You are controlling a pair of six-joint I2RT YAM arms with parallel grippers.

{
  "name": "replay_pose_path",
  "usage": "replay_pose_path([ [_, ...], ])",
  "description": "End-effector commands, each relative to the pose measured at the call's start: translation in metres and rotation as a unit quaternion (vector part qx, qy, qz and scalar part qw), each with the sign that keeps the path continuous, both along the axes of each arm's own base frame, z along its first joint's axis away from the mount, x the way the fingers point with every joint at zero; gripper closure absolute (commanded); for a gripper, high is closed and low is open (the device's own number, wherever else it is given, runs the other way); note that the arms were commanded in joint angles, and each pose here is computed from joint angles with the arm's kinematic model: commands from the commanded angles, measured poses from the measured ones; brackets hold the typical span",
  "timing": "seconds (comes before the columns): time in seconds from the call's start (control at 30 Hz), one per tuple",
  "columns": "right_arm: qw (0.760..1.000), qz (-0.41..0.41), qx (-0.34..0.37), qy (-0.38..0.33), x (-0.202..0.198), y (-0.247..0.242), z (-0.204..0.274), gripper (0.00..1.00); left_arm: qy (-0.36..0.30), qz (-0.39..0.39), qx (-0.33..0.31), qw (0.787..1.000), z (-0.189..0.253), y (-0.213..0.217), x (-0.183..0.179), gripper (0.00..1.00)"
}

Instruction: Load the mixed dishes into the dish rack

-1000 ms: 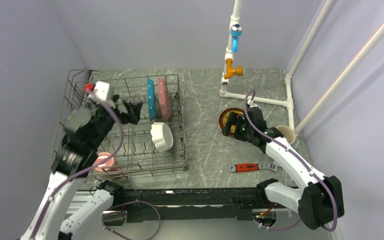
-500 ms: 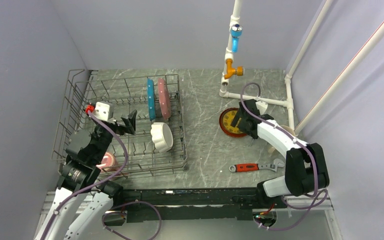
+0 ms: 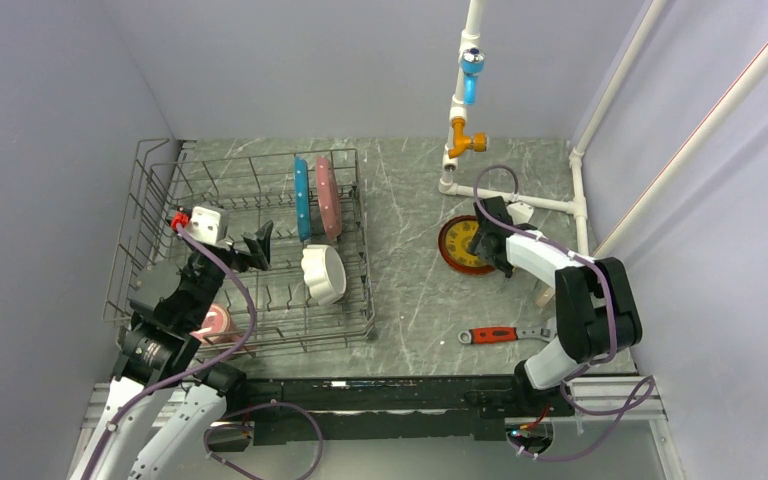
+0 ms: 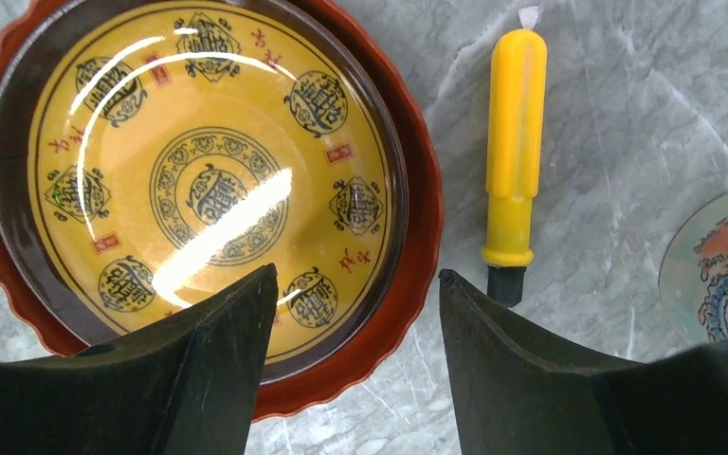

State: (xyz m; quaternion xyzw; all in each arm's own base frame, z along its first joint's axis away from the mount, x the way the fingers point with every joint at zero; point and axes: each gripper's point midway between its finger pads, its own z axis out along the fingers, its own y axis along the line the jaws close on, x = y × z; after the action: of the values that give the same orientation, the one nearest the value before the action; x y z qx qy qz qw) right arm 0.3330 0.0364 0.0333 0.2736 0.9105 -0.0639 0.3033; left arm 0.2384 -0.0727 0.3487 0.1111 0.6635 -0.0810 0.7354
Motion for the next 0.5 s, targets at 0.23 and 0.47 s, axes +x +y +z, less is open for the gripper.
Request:
replay_pose_path([
  [0.23, 0.998, -0.008, -0.003, -0.061, 0.0247, -0.0051, 0.0297, 0.4, -0.009, -0.013, 0.006, 1.0, 0.0033, -0.0053, 0.0021, 0.01],
  [0.47, 0.998, -0.01, -0.002, -0.066, 0.0284, -0.0062, 0.0251, 0.44, -0.008, -0.013, 0.006, 1.0, 0.0022, -0.0054, 0.0026, 0.01],
])
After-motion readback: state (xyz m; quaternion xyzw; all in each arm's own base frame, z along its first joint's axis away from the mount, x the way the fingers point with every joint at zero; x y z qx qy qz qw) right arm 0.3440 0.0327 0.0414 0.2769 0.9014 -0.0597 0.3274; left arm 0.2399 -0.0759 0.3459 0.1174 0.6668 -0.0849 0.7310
